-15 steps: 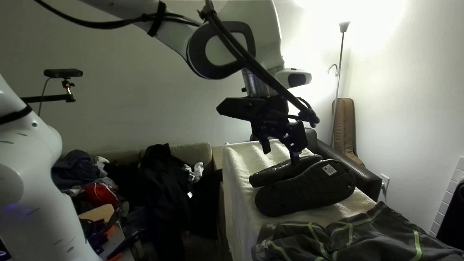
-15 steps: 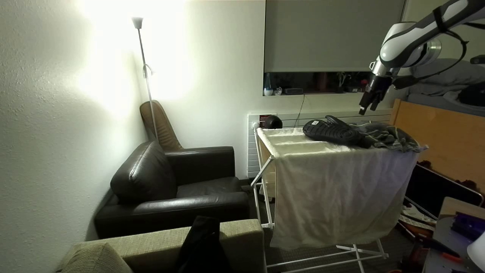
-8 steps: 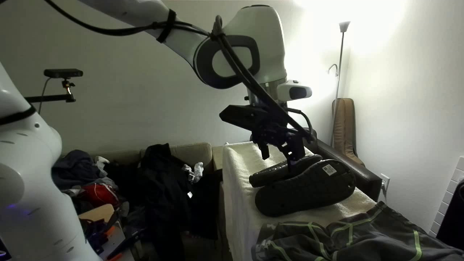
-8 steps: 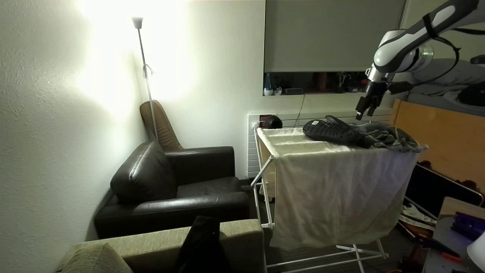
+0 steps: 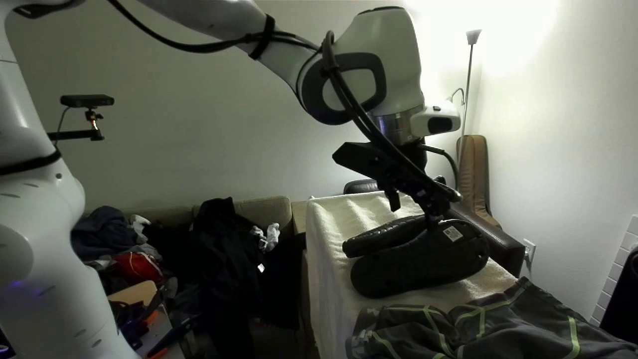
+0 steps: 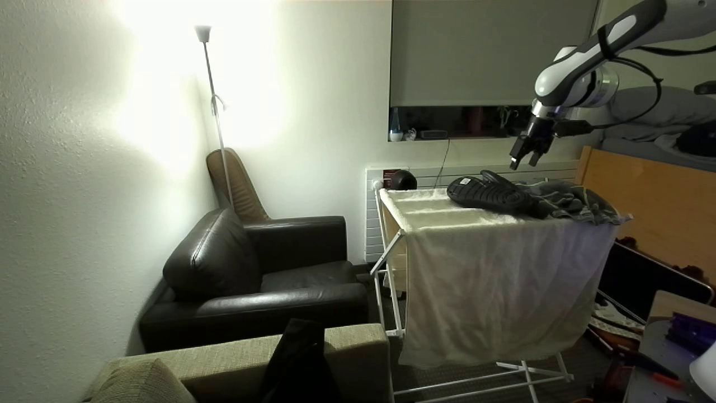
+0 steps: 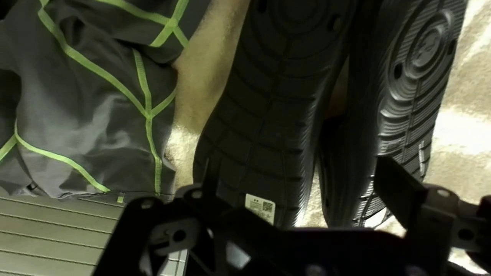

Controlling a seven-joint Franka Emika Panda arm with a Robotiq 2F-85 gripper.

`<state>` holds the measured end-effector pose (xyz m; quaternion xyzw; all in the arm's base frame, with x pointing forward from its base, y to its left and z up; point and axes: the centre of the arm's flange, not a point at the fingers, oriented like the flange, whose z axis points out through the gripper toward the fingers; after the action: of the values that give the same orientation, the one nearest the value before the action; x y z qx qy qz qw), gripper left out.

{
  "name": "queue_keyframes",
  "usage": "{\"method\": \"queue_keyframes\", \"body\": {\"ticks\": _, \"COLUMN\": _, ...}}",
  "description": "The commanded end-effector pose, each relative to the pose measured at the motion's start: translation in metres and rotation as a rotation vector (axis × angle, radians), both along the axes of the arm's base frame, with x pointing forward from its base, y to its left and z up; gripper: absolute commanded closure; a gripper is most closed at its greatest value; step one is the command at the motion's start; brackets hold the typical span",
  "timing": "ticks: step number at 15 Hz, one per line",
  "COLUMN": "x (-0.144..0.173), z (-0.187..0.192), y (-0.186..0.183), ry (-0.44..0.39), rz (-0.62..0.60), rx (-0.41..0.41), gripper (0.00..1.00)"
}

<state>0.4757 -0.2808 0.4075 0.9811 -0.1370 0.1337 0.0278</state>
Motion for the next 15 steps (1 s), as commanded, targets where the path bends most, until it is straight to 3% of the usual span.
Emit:
{"method": "queue_keyframes", "body": {"ticks": 1, "x": 0.022, "z": -0.015, "y": -0.024, "ry": -0.018, "rz": -0.083, "rx": -0.037, "gripper": 0.0}}
{"method": "queue_keyframes", "body": {"ticks": 7, "x": 0.029, "z": -0.037, "y": -0.028, "ry": -0.01, "rz": -0.132, "rx": -0.12, "gripper": 0.0}}
{"method": "queue_keyframes", "body": {"ticks": 15, "x": 0.024, "z": -0.05, "y": -0.027, "ry": 0.041, "rz": -0.1, "rx": -0.189, "gripper": 0.0}}
